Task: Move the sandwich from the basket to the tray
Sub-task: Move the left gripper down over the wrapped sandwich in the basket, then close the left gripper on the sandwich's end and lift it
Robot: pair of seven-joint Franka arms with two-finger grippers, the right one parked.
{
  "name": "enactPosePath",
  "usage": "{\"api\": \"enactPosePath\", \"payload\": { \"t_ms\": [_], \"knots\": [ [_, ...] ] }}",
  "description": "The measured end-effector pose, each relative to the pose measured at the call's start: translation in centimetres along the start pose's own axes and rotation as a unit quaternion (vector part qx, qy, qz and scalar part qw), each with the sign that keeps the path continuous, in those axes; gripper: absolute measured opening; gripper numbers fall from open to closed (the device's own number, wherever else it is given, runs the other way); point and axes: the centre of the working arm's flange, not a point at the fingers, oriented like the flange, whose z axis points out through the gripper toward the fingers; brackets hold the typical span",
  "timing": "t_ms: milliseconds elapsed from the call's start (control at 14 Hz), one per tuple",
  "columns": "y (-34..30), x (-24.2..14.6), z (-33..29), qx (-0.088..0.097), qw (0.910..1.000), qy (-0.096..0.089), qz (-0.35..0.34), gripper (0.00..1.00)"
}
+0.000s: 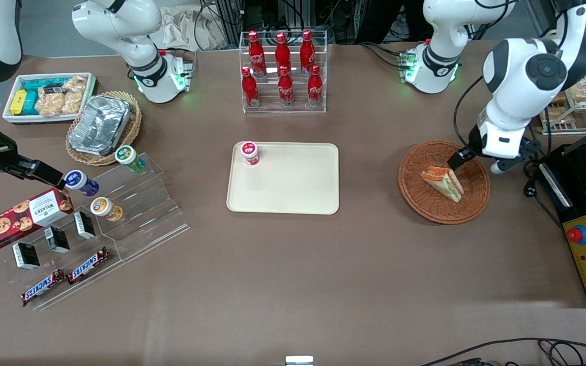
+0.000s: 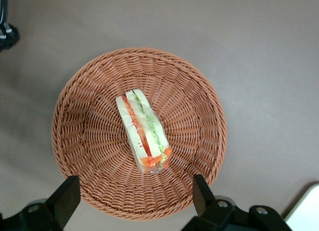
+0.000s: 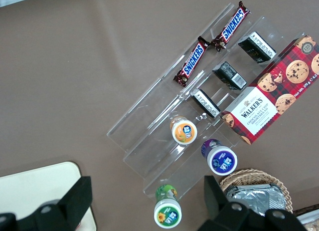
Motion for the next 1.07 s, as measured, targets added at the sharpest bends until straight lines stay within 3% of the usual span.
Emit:
{"api": "enactPosePath", "payload": {
  "t_ms": [357, 1071],
  "knots": [
    [-0.1, 0.0, 3.9, -0.023, 0.9977, 0.019, -0.060, 1.00],
    [-0.3, -0.5, 8.7, -0.027, 0.9947, 0.012, -0.098, 1.00]
  ]
}}
